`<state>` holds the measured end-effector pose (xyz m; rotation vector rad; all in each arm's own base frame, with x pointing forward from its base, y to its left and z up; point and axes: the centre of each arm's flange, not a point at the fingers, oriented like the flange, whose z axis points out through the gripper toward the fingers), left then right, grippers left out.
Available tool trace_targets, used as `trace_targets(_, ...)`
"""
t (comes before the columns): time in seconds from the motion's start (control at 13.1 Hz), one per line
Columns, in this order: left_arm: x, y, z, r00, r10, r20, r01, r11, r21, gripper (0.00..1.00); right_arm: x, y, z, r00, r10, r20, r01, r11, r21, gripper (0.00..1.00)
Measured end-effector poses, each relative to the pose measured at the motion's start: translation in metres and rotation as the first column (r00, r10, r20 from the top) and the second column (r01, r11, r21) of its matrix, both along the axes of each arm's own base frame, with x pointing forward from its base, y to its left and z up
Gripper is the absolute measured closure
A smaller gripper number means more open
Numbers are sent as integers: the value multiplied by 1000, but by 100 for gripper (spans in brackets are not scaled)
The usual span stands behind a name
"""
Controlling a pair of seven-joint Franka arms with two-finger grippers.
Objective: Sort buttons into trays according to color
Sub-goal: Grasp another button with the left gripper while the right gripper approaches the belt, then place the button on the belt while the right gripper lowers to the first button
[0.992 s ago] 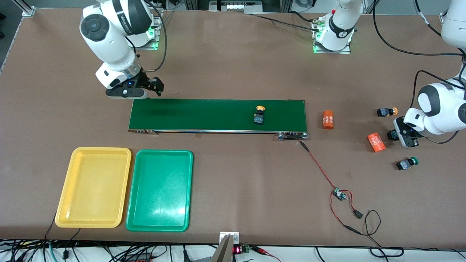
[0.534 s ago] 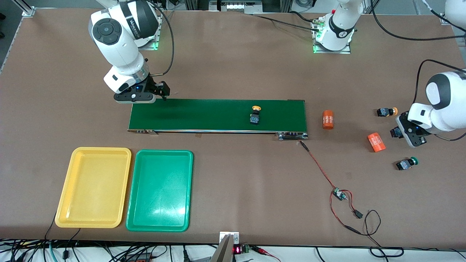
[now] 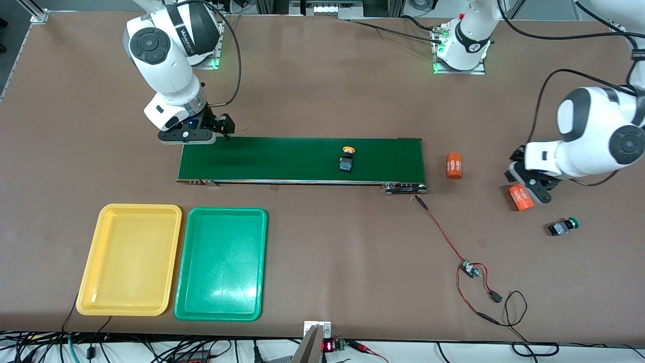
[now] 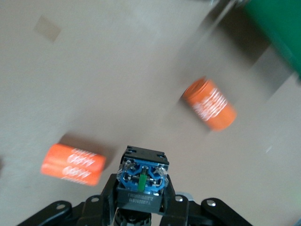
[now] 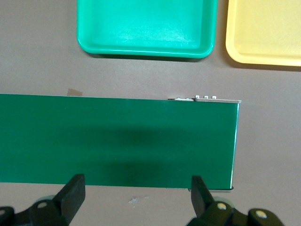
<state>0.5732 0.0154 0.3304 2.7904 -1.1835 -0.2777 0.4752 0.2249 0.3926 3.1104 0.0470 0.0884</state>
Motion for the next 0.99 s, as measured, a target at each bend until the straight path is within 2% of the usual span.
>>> trace_targets(0.23, -13, -70, 13, 988, 152, -8, -152, 988, -9, 60, 2, 1, 3, 1000, 0, 6, 0, 1000, 3, 0)
trace_targets(0.38, -24, -121, 22, 966, 257, -11, -257, 966, 1, 60, 2, 1, 4, 1000, 1, 9, -1, 1000, 3, 0)
trace_targets(0.69, -50, -216, 30, 896, 444, 15, -445, 895, 40, 60, 5, -3, 4, 1000, 0, 14, 0, 1000, -7, 0)
trace_targets(0.99, -64, -251, 1, 821, 570, 14, -569, 819, 76, 60, 6, -1, 8, 1000, 2, 21, -2, 1000, -3, 0)
